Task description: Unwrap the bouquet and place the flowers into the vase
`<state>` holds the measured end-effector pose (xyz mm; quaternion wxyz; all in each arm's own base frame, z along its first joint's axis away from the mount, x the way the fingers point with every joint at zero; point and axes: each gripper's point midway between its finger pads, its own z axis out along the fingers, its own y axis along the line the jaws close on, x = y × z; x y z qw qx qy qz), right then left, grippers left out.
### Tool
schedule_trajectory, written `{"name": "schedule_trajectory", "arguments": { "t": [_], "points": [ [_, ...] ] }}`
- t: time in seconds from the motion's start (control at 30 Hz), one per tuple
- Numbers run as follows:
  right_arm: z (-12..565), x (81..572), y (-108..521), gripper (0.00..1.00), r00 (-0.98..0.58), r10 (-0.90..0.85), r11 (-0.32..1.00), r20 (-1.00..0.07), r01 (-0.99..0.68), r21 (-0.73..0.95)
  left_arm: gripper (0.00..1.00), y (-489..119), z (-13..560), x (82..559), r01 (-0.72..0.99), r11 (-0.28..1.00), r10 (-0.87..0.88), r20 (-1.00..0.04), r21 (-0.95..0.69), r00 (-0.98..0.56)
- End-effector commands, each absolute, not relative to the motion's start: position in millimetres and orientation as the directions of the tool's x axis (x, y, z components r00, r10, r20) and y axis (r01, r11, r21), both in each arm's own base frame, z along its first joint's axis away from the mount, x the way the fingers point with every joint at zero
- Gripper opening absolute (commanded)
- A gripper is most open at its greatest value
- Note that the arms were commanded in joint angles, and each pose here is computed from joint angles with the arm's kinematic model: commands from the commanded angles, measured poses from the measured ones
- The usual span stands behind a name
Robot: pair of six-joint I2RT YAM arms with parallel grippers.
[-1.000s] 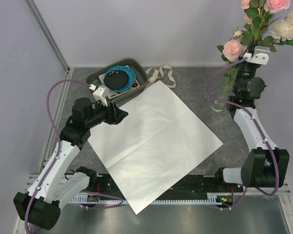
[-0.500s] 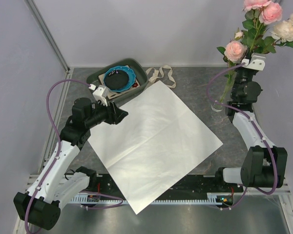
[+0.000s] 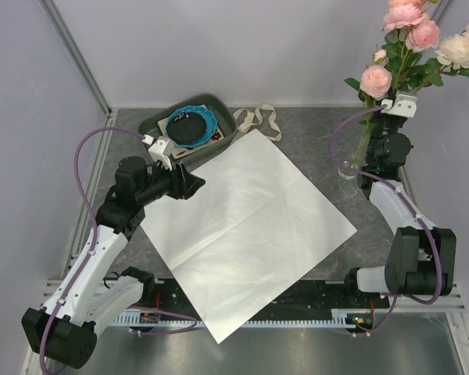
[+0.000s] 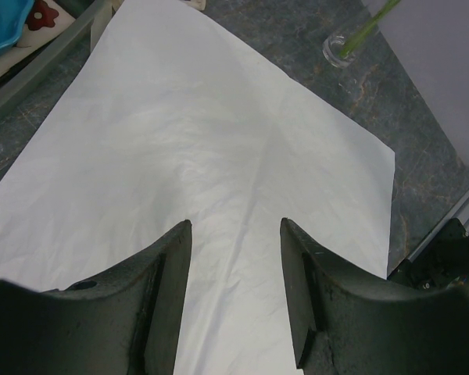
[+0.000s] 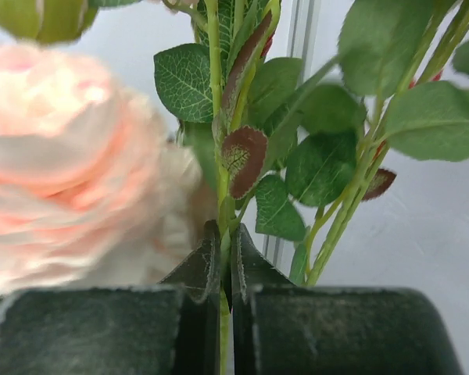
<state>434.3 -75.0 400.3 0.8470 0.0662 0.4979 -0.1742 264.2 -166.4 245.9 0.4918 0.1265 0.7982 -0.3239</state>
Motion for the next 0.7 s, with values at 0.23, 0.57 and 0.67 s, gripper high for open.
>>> {"name": "schedule_trajectory", "arguments": {
  "t": [0.23, 0.57, 0.67],
  "points": [
    [358, 438, -76, 0.00, 0.371, -0.193, 0.935, -0.908, 0.351, -0.056, 0.56, -168, 254, 266, 0.563, 0.744, -0.103, -0.894, -0.360, -0.435],
    [355, 438, -75, 0.02, 0.356, -0.186, 0.937, -0.916, 0.345, -0.056, 0.56, -168, 256, 266, 0.564, 0.744, -0.105, -0.897, -0.358, -0.430],
    [360, 437, -75, 0.13, 0.357, -0.184, 0.937, -0.916, 0.344, -0.054, 0.56, -168, 257, 265, 0.566, 0.742, -0.107, -0.897, -0.359, -0.429]
  ]
}}
